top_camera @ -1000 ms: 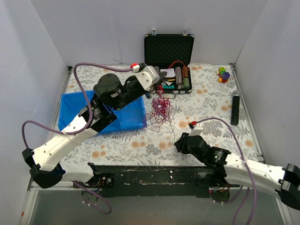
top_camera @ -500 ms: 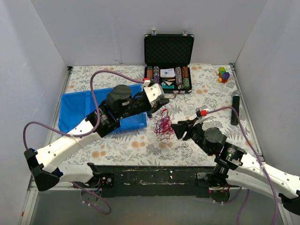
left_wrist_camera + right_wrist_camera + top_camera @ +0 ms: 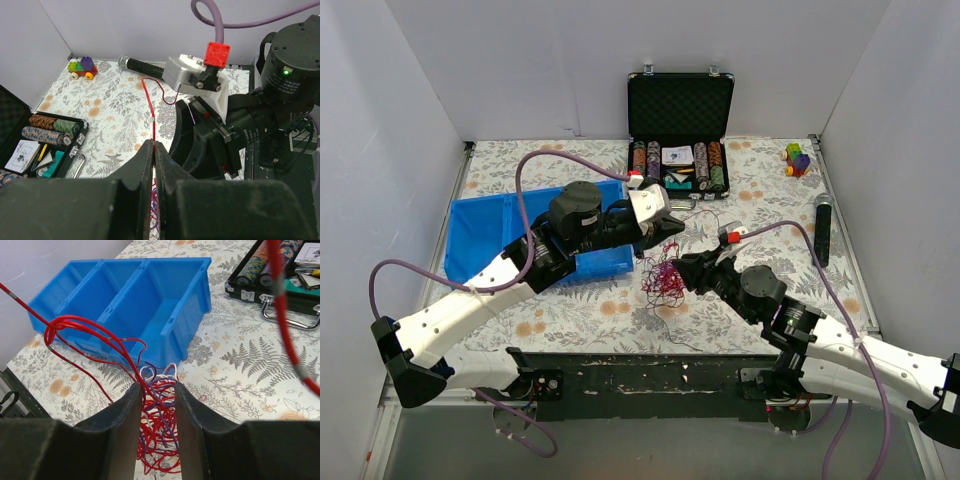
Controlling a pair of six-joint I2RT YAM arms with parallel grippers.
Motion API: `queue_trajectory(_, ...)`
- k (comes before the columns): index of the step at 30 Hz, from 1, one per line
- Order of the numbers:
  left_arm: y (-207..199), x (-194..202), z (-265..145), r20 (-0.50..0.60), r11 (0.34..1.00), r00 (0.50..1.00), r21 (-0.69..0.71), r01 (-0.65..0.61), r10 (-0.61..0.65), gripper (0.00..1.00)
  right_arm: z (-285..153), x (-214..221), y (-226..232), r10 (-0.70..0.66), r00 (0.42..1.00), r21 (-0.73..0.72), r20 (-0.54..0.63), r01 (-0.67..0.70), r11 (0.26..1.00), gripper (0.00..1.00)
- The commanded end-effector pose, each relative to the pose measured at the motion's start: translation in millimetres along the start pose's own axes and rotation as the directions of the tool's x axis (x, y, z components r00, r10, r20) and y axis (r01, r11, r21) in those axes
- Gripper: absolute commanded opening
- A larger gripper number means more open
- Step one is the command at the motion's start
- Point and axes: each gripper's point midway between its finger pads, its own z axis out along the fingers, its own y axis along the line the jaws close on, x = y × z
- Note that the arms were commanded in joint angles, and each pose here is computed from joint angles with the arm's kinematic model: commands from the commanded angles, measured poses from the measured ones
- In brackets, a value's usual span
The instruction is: Untangle the cables
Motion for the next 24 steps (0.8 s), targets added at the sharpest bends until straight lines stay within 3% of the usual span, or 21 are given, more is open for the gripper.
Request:
queue_trajectory(1,-3.8,-20.3,-12.3,0.055,1.000,0.998,0.009,-0.015,0.014,0.00,6.4,-32.2,21.9,0.041,0.994,-0.081,0.099,-0.033,0.996,0.38)
queue_trajectory(5,-3.7,-23.0,-13.1,0.060,1.000,0.998,0.008,-0.015,0.015,0.00,12.5,-24.7,21.7,0.052,0.994,-0.079,0.093,-0.045,0.996,0.34)
queue_trajectory(12,4.9,-27.4,-17.8,0.074,0.998,0.996,-0.045,-0.041,0.044,0.00,12.5,-9.3,7.5,0.058,0.997,-0.008,0.047,-0.057,0.998,0.01)
queue_trajectory(20,58.6,-59.7,-32.9,0.109,0.933,0.975,-0.327,-0.150,0.194,0.00,-11.5,51.9,-25.7,0.095,0.992,0.081,-0.080,-0.089,0.993,0.01)
queue_trajectory(24,71.4,-83.6,-42.9,0.152,0.914,0.965,-0.381,-0.142,0.214,0.00,-18.2,80.0,-36.1,0.126,0.982,0.117,-0.144,-0.109,0.987,0.01)
